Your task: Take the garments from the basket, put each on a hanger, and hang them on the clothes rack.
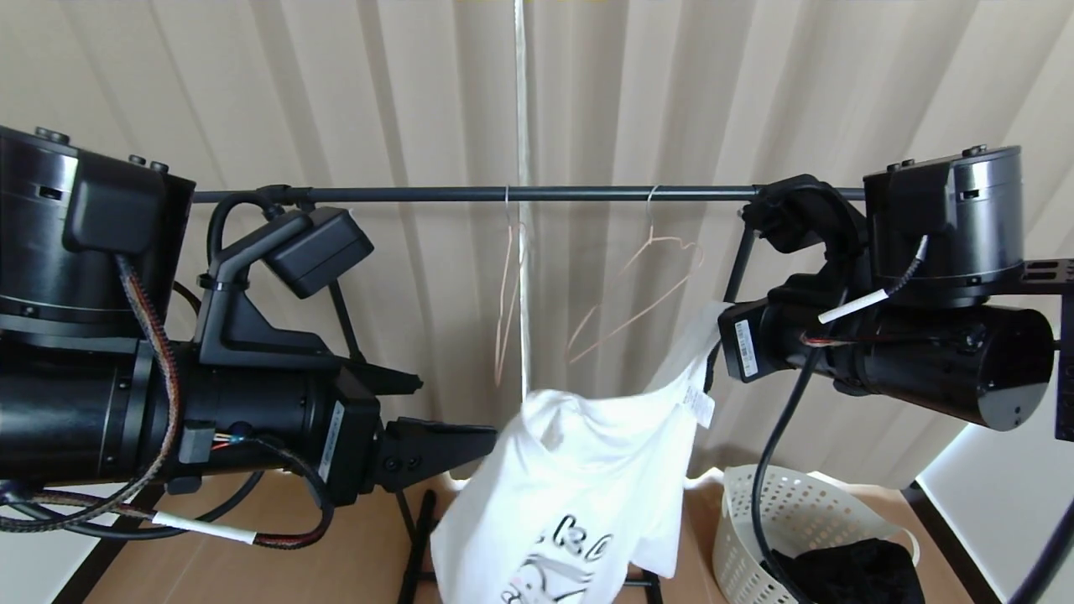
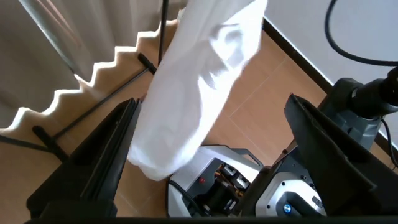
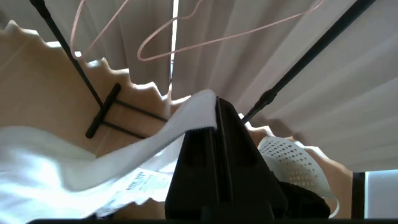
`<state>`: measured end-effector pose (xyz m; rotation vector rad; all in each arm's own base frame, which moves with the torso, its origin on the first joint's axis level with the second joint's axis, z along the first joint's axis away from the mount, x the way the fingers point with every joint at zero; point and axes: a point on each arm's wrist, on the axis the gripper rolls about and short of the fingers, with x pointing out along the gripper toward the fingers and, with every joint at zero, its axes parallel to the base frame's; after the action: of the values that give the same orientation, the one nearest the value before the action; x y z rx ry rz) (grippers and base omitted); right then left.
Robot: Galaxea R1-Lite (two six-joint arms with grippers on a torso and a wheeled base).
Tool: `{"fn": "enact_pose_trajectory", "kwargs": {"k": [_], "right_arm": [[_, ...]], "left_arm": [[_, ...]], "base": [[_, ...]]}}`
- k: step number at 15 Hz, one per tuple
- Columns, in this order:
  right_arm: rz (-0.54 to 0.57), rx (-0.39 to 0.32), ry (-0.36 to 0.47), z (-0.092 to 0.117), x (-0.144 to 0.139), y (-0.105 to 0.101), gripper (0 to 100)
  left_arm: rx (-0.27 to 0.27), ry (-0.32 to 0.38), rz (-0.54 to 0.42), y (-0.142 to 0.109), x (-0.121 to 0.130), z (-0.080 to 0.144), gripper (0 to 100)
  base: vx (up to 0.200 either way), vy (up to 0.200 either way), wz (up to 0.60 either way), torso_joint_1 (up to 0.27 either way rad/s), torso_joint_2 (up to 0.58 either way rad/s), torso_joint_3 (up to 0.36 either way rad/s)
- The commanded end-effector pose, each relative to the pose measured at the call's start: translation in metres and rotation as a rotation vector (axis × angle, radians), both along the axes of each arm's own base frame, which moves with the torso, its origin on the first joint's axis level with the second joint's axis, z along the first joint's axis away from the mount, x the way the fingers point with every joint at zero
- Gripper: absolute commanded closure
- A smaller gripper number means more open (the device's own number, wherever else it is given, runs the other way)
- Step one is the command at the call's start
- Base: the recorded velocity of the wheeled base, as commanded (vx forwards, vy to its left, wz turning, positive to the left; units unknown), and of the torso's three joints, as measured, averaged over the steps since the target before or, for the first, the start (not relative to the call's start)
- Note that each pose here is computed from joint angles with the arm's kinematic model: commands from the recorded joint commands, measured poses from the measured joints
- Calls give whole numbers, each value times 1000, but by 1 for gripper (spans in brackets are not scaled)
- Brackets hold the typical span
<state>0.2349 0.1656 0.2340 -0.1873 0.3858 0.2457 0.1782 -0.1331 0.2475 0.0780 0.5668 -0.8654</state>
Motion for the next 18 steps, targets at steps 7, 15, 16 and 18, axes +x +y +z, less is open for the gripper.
{"fn": "enact_pose_trajectory", "kwargs": {"k": [7,15,16,18], "right_arm": [[-12,-15,1,-10,7,3,100],[-15,22,-58,11,-8,-10,100],[-16,27,-64,14,-10,-12,100],[-24,36,-79,19,-13,-16,100]], "left_arm": [[-3,38,65,-2,19,-6,0],[149,-84,626,-89,182,-38,0],[144,-92,632,-93,189,-38,0],[147,-96,643,-105,210,-41,0]], "base": [[0,0,0,0,0,0],[0,0,0,0,0,0],[0,0,0,0,0,0],[0,0,0,0,0,0]]}}
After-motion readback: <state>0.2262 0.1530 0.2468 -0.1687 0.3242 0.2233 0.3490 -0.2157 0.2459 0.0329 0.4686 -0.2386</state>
